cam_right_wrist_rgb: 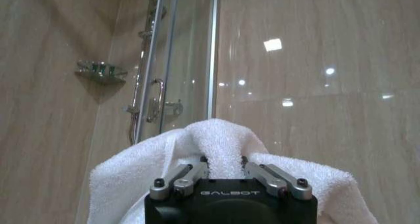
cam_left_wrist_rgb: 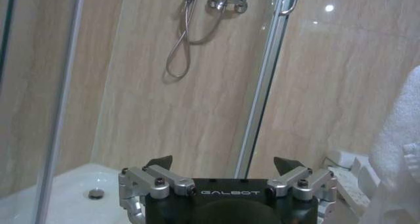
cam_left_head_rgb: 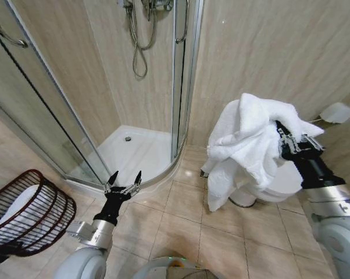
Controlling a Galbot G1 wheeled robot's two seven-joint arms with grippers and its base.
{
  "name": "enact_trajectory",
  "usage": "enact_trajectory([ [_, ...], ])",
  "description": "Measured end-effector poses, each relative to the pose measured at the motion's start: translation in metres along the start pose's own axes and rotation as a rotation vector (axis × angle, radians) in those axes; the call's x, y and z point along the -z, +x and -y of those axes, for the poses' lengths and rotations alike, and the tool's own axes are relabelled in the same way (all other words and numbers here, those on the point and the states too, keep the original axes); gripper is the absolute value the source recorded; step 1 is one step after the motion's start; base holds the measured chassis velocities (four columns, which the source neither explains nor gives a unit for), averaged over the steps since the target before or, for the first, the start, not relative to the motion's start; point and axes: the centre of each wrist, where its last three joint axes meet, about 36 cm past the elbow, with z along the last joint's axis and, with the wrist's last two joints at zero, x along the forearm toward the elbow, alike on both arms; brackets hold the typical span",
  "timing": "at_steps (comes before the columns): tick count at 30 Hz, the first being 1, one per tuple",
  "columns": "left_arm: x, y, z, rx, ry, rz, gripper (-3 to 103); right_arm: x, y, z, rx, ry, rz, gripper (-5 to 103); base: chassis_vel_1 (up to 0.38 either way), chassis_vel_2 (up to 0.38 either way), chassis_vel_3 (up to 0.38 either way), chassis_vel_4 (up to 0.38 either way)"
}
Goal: Discard the used towel into the hamper.
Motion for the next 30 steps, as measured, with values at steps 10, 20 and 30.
enact_trajectory([
  [10, 0.0000, 0.0000, 0.0000, 0.000, 0.000, 0.000, 100, -0.0011, 0.0031, 0.0010, -0.008, 0.004, -0.005, 14, 0.000, 0.000, 0.000, 0.000],
  [20, 0.0000, 0.0000, 0.0000, 0.000, 0.000, 0.000, 100, -0.0010, 0.0038, 0.0015, -0.010, 0.005, 0.013, 14, 0.000, 0.000, 0.000, 0.000],
  [30, 0.0000, 0.0000, 0.0000, 0.000, 0.000, 0.000, 100, -0.0062, 0.0054, -0.0026, -0.007, -0.003, -0.006, 14, 0.000, 0.000, 0.000, 0.000],
])
